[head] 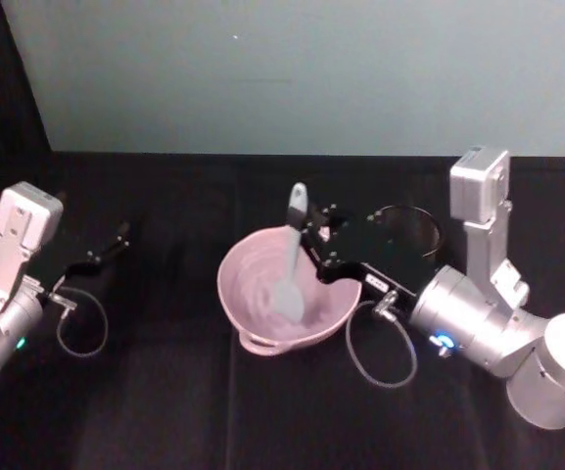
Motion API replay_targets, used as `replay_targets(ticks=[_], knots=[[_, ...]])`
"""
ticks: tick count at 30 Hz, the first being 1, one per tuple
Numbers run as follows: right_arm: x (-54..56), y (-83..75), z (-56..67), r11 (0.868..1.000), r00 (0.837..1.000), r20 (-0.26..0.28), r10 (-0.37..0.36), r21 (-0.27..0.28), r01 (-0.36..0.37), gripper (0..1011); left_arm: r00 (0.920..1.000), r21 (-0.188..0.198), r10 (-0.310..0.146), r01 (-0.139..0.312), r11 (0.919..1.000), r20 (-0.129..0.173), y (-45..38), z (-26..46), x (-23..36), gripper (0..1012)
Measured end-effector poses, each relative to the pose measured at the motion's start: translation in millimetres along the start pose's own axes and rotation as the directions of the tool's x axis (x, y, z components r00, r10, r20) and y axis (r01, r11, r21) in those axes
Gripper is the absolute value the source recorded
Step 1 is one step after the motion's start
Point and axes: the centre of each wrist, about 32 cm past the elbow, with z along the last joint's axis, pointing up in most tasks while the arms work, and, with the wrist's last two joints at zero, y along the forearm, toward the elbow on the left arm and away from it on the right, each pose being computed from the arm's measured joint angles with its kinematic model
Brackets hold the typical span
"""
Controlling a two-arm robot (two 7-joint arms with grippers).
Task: Use the one hand to pick up the spoon and stir the clear water in the bowl.
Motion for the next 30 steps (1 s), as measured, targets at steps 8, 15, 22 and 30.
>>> replay_targets(ticks=[8, 15, 22, 30], knots=[[-11.5, 26.3, -10.8, 0.999, 0.999, -0.033, 0.017, 0.036, -0.015, 110, 1.0000, 0.000, 0.000, 0.000, 1.0000, 0.000, 0.0, 0.0, 0.0, 1011], [-5.9, 44.8, -21.6, 0.998, 0.999, 0.001, -0.050, 0.049, 0.050, 110, 1.0000, 0.000, 0.000, 0.000, 1.0000, 0.000, 0.0, 0.0, 0.0, 1011], [8.2, 50.2, -25.8, 0.988, 0.989, 0.021, -0.150, 0.048, 0.149, 110, 1.0000, 0.000, 0.000, 0.000, 1.0000, 0.000, 0.0, 0.0, 0.0, 1011], [20.4, 38.8, -18.9, 0.978, 0.977, 0.052, -0.206, 0.052, 0.203, 110, 1.0000, 0.000, 0.000, 0.000, 1.0000, 0.000, 0.0, 0.0, 0.0, 1011]])
